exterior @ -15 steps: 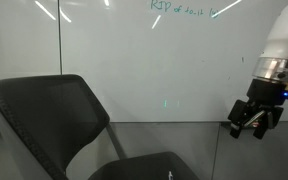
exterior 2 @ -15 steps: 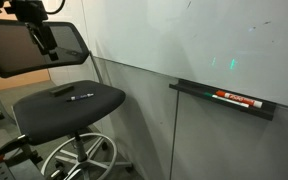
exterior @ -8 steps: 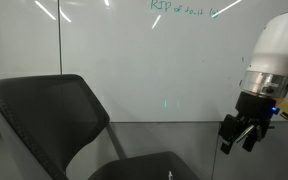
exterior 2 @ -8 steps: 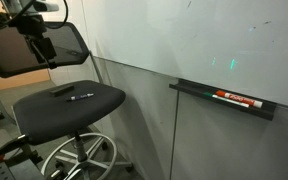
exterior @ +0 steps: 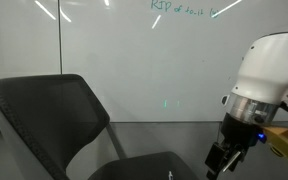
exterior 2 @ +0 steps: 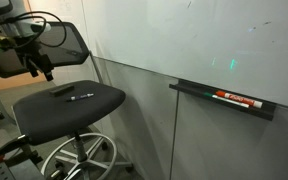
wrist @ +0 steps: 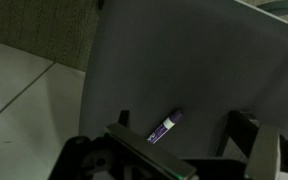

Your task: Use the marker on the chair to draw on the white board

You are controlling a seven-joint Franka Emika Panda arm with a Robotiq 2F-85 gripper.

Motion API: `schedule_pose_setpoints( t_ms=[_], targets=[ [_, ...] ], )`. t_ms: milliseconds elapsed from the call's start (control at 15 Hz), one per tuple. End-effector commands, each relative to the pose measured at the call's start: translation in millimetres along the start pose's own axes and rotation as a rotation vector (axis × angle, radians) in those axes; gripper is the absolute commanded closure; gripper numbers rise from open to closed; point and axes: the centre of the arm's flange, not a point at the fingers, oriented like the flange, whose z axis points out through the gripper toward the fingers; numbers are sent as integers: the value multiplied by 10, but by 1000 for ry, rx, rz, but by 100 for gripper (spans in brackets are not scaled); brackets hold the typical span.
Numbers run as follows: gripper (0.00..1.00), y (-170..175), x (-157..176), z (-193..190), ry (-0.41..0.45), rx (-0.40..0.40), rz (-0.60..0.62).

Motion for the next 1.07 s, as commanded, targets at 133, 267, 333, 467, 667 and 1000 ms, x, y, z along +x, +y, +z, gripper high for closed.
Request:
schedule_pose_setpoints(
  t_ms=[133,267,333,467,667,1000],
  targets=[
    [0,-385,121,540,13,-76,-102],
    [0,-496,178,632,5,-135,-98],
    [0,-552,209,661,9,-160,-82],
    [0,-676,294,719,23,-209,-8],
    [0,-852,428,754,86,-214,174],
    [0,-914,638,860,178,-208,399]
  ],
)
